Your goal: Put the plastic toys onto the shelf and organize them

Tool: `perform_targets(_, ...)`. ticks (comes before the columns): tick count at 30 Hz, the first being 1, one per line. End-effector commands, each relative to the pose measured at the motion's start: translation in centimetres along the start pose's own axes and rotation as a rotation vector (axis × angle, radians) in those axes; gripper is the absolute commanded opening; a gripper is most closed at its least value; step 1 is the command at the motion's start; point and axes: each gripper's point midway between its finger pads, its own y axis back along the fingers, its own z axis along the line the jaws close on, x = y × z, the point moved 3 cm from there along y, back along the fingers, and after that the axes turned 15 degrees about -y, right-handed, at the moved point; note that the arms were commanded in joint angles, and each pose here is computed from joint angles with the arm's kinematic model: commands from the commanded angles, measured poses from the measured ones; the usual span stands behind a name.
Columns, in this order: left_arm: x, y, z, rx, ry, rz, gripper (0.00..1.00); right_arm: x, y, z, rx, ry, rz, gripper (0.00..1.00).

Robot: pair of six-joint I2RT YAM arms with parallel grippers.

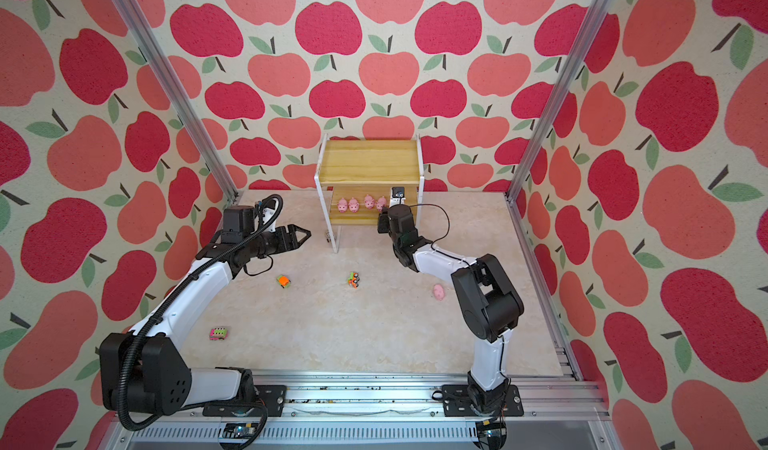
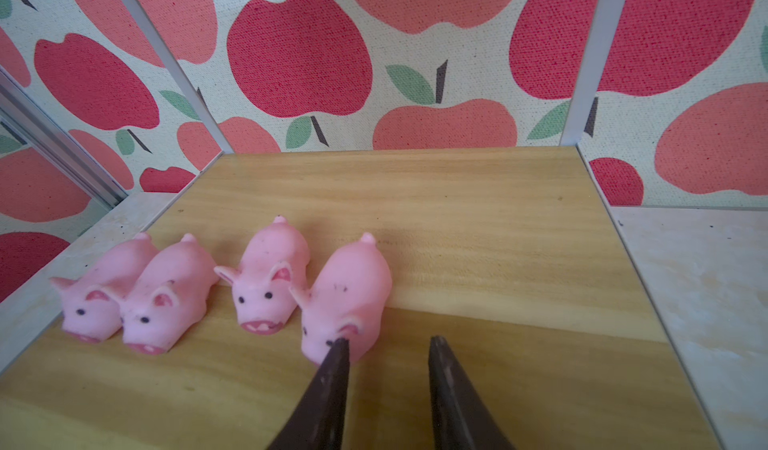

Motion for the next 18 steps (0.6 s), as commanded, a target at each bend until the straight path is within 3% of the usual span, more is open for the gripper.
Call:
perform_targets(1,-0.1,0.0,0.0,0.011,-0.02,-0.012,0.75,1.3,0.7,-0.2,0.019,0.05,0.064,0.36)
perform_targets(11,0.0,0.0,0.1,0.006,-0.021,-0.013,0.75,-1.7,1.9,0.4,-0.001,0.051,-0.003,0.39)
perform_targets(18,-0.1,0.1,0.1,0.004,-0.021,-0.015,0.75,-3.0,2.5,-0.4,0.082,0.049,-0.021,0.41)
